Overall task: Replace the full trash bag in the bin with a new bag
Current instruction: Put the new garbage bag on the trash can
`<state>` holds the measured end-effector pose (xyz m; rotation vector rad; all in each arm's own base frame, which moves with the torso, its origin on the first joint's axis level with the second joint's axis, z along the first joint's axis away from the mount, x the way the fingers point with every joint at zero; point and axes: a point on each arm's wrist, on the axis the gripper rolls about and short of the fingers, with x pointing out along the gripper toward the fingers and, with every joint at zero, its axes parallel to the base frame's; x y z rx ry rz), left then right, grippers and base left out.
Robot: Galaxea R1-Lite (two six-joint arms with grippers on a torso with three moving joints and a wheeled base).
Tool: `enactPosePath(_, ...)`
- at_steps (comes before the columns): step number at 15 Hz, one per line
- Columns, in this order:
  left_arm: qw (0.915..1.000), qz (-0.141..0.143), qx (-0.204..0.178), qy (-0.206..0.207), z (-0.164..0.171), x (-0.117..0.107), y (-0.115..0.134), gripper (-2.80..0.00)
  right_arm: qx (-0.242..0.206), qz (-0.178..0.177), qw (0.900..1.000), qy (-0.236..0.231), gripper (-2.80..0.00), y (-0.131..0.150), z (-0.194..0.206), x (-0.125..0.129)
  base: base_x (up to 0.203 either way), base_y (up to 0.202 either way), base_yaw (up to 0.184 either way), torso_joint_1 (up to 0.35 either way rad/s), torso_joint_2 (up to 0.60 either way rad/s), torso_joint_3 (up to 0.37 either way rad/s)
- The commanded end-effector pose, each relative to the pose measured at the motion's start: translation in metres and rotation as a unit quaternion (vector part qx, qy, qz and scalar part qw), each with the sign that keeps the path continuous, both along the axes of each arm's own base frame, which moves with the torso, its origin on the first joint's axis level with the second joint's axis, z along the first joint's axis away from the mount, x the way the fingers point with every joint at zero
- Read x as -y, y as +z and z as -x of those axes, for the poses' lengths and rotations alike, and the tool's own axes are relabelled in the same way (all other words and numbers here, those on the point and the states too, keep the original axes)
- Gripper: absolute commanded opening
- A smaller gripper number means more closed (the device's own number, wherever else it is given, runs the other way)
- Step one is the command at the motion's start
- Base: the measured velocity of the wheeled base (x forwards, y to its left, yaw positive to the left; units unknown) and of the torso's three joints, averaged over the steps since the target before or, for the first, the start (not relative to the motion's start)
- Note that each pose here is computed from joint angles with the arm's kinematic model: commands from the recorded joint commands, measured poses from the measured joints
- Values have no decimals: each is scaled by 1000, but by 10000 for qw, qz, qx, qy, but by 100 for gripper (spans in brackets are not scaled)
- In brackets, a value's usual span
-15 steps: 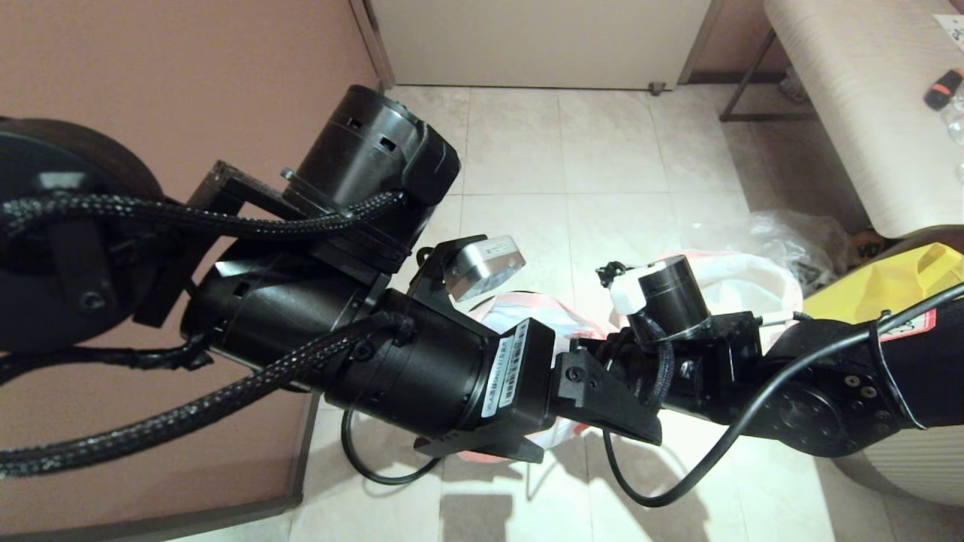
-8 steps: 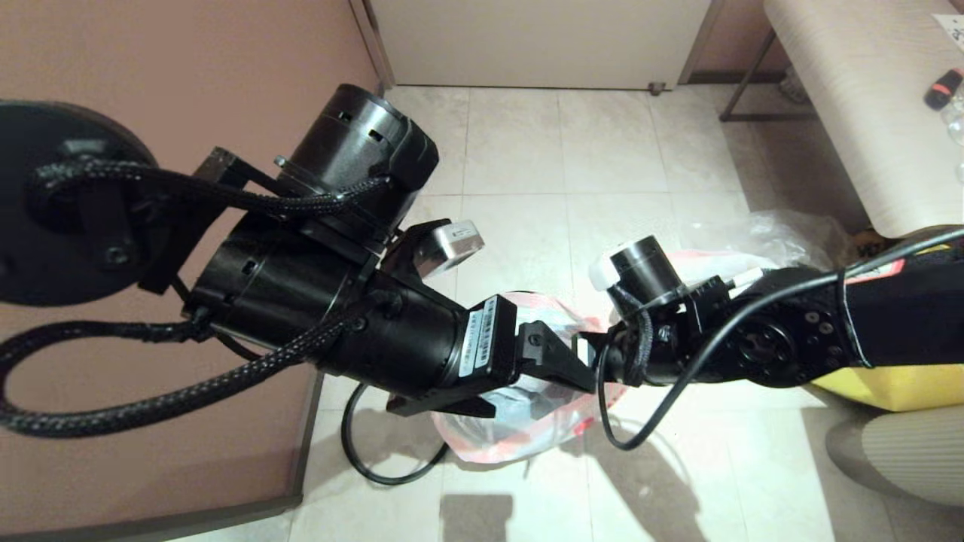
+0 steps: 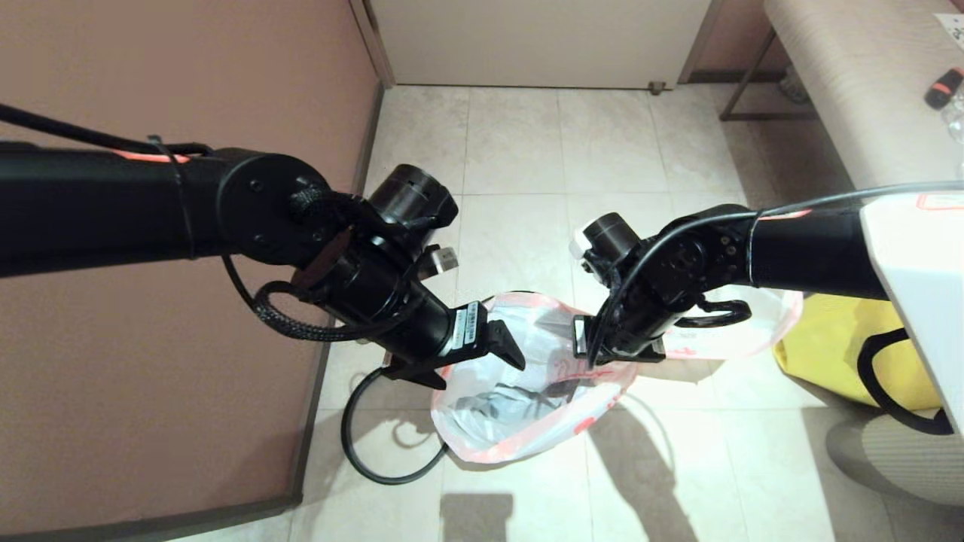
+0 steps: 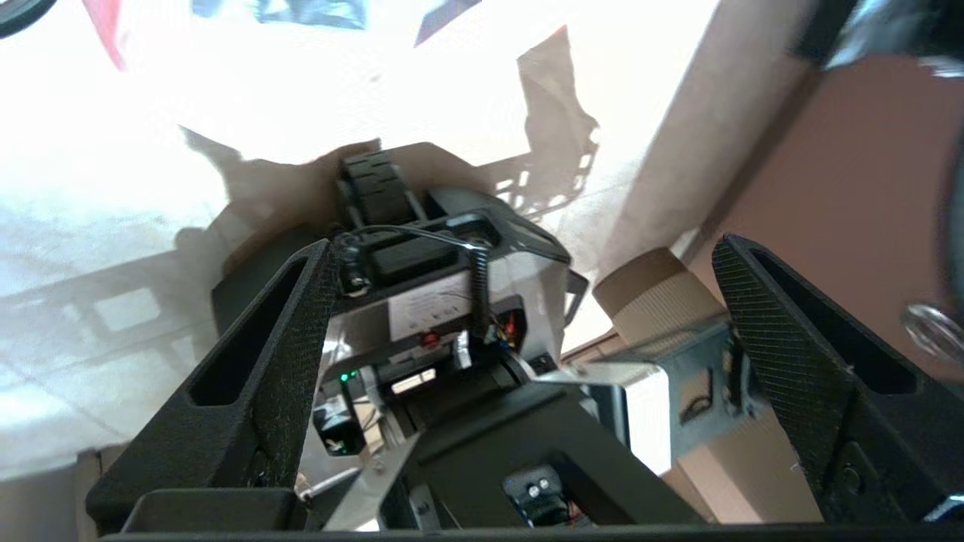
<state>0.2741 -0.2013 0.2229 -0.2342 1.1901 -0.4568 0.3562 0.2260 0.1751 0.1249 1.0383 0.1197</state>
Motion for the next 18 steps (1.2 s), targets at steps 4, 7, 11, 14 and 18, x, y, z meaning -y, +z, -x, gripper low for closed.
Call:
enactPosePath(4, 9984, -332, -445, 84, -23, 10, -39, -280, -151, -107, 9998, 14, -280, 1, 0, 6, 0, 0, 0, 0, 0, 0)
enactPosePath(7, 9953, -623, -736, 88, -39, 15, -73, -280, -228, -222, 9994, 139, -280, 1, 1, 5, 0, 0, 0, 0, 0, 0)
enactPosePath(11, 9924, -988, -587, 441, -64, 12, -95, -280, -139, -422, 9988, 224, -280, 4, -8, 6, 0, 0, 0, 0, 0, 0)
enactPosePath(14, 9877, -1114, -203, 1076, -80, 14, -108, -280, 157, -448, 9983, 343, -280, 3, -19, 9, 0, 0, 0, 0, 0, 0)
enactPosePath(18, 9757, -1735, 4, 1339, -86, 13, -124, -280, -113, -255, 9987, 418, -280, -21, -25, 4, 0, 0, 0, 0, 0, 0)
